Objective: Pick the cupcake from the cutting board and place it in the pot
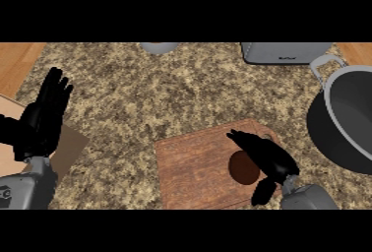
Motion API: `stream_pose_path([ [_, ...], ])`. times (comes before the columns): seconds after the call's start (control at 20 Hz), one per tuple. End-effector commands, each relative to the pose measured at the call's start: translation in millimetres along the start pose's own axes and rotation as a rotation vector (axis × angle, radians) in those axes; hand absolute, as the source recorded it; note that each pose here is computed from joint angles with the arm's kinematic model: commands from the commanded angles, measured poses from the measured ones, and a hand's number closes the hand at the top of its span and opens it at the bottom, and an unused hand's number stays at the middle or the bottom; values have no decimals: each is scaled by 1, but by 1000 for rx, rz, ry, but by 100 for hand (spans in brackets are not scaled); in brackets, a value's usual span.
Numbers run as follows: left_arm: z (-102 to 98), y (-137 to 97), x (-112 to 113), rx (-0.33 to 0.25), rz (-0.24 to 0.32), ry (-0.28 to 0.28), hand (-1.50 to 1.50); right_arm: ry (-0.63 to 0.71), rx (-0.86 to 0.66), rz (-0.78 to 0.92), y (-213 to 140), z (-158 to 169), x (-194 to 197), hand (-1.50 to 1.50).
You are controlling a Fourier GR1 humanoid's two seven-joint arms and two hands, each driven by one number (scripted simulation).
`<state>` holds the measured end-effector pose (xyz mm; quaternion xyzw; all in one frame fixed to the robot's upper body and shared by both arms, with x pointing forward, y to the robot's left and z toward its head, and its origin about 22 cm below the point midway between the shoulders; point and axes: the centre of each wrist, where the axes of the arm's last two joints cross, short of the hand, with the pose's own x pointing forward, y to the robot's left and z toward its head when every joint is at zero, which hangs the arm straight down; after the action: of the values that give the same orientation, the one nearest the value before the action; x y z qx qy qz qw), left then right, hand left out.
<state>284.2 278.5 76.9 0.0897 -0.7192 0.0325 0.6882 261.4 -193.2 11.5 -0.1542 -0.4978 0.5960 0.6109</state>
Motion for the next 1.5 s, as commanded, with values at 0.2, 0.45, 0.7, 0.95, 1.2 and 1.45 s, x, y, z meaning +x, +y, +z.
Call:
stream_pose_path([
  [0.2, 2, -2, -6, -15, 4, 6, 0, -123, 10, 123, 16, -20, -11, 150],
  [0.45, 8, -14, 1, -12, 8, 6, 0, -121, 23, 103, 36, -18, -22, 150],
  [0.7, -10, 21, 21, -3, 5, -9, 0, -139, 26, 135, 31, -14, -9, 150],
  [0.95, 3, 3, 21, 1, -8, 0, 0, -206, 9, 136, 48, 38, 1, 150],
  [1.2, 5, 20, 7, 42, -5, 1, 0, -349, 81, 188, 94, 129, 18, 150],
  [1.45, 9, 7, 3, 47, -20, 24, 0, -355, -135, 99, 80, 189, 27, 150],
])
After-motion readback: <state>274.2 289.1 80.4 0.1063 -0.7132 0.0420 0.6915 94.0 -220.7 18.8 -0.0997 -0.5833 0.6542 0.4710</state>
